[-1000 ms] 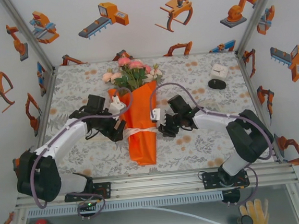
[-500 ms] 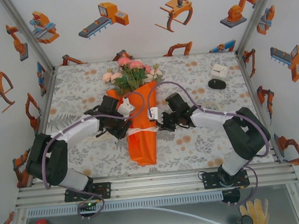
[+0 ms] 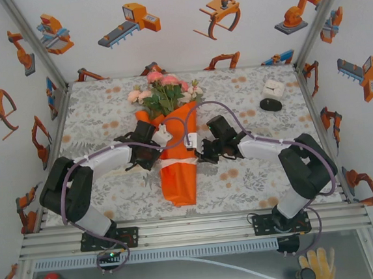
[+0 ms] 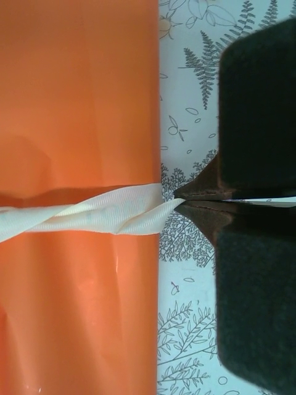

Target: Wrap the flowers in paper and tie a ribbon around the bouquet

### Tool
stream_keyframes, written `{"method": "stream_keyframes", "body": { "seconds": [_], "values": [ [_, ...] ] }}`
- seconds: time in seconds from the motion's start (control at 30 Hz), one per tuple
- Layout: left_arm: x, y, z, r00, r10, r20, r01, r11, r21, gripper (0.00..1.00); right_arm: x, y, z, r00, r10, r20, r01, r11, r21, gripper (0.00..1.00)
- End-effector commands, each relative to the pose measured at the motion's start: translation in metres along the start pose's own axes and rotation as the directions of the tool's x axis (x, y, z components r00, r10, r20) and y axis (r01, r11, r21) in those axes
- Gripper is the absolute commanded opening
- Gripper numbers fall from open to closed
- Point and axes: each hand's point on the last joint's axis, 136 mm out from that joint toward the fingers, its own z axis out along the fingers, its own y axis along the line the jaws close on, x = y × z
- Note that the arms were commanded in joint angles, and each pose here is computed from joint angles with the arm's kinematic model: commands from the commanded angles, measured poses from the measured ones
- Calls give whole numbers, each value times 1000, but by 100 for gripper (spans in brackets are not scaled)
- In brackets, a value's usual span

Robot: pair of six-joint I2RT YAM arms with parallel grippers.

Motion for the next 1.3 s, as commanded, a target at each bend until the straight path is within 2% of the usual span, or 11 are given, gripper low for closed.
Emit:
{"method": "stream_keyframes", "body": {
  "seconds": [0.0, 0.07, 0.17, 0.23, 0.33, 0.43, 0.63, 0.8, 1.07, 1.17, 1.27],
  "values": [
    [-13, 16, -22, 996, -75, 43, 78, 994, -81, 0, -2, -20, -8, 1000, 26, -8, -25, 994, 105, 0],
    [-16, 18, -36, 993, -95, 70, 102, 990, -93, 0, 3, -24, -12, 999, 36, -15, -34, 989, 147, 0],
    [-24, 0, -60, 987, -73, 143, 73, 997, 2, 0, 2, -24, -18, 1000, 28, -4, -27, 984, 174, 0],
    [-31, -12, -72, 977, -16, 215, 3, 998, 62, 29, 1, -23, -20, 1000, 25, 4, -25, 984, 176, 0],
    [-27, -27, -66, 958, 131, 254, -159, 983, 92, 38, -1, -23, -19, 1000, 20, 15, -22, 985, 171, 0],
    [-20, -28, -54, 965, 180, 189, -203, 973, 112, 42, -3, -23, -18, 999, 25, 20, -28, 987, 157, 0],
    [-11, -27, -37, 975, 201, 98, -213, 968, 133, 44, -5, -22, -17, 999, 24, 26, -28, 988, 149, 0],
    [-5, -33, -30, 973, 211, 89, -223, 961, 162, 55, -3, -22, -17, 999, 25, 21, -28, 989, 145, 0],
    [-10, -41, -21, 972, 218, 85, -231, 951, 206, 62, -4, -22, -17, 999, 28, 25, -31, 990, 137, 0],
    [-6, -34, -10, 973, 225, 53, -230, 959, 164, 60, -5, -22, -18, 999, 26, 27, -30, 990, 138, 0],
    [1, -29, -1, 971, 240, 10, -239, 962, 133, 50, -5, -22, -20, 999, 27, 25, -31, 990, 140, 0]
  ]
}}
